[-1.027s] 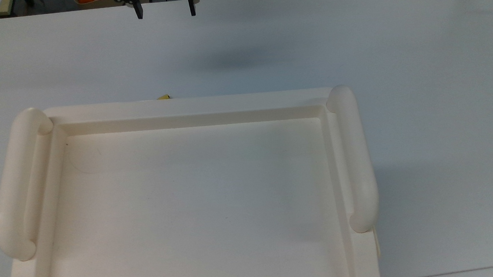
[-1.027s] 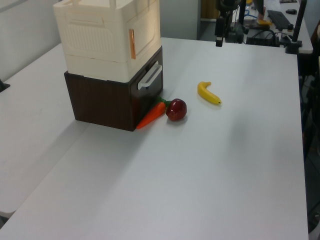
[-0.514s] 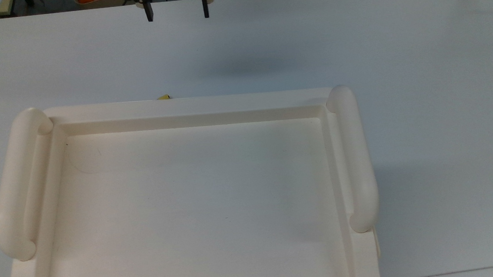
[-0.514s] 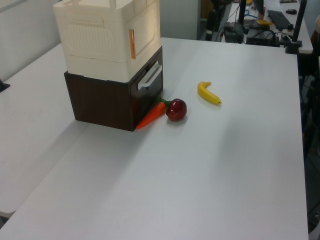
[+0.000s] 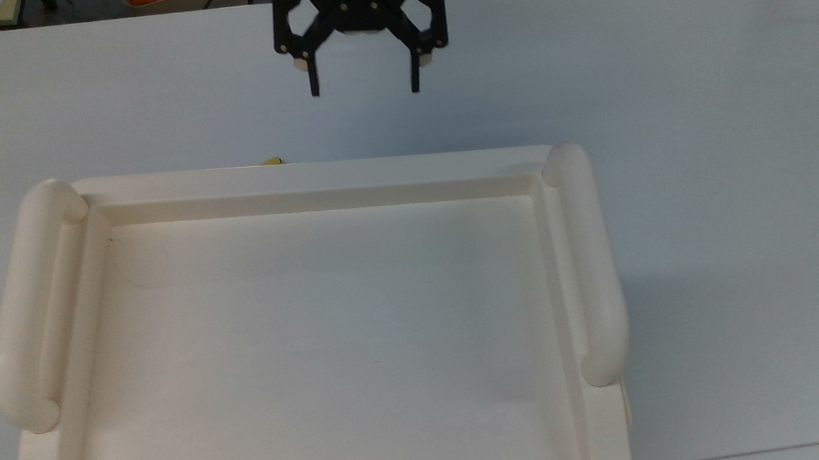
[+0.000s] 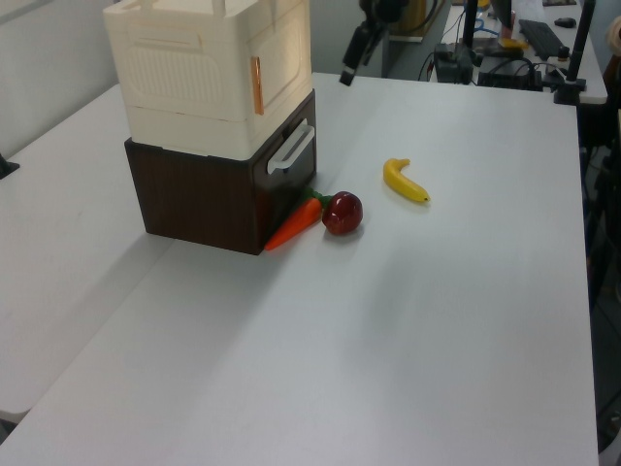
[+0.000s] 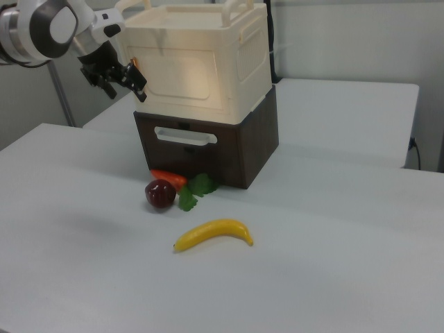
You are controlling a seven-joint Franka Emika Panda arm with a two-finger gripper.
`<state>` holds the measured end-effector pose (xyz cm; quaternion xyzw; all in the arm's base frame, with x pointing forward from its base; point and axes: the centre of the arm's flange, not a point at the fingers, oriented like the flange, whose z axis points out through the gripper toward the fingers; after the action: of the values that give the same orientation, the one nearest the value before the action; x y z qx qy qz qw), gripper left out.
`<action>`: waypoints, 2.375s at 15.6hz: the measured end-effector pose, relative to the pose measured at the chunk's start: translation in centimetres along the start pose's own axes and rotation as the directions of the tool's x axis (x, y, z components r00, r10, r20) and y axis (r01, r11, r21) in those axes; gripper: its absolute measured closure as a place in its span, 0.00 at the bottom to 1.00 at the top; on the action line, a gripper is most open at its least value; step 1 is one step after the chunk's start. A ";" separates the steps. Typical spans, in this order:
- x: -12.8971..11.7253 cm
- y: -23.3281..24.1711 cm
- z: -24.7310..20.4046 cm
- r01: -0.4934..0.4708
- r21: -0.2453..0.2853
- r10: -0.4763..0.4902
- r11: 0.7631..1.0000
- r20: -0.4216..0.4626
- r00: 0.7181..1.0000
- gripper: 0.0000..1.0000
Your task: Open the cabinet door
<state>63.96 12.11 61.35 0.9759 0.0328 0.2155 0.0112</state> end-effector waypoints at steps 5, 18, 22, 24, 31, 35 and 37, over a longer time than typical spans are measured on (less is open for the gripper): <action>3.1 -1.4 1.6 0.012 0.019 -0.009 1.000 -0.163 0.987 0.00; 4.8 -6.2 5.5 0.132 0.009 -0.117 0.991 -0.405 0.907 0.19; 4.8 -6.4 5.6 0.125 0.013 -0.109 0.992 -0.409 0.906 0.40; 4.8 -6.4 5.6 0.121 0.014 -0.104 0.993 -0.410 0.906 0.43; 4.9 -6.6 5.4 0.129 0.004 -0.116 0.992 -0.415 0.902 0.69; 4.8 -7.0 5.2 0.123 0.012 -0.106 0.992 -0.417 0.903 0.86; 4.8 -7.0 5.2 0.114 0.016 -0.097 0.993 -0.416 0.904 0.86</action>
<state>70.05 19.40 58.36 0.9048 0.0912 0.4160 -0.0040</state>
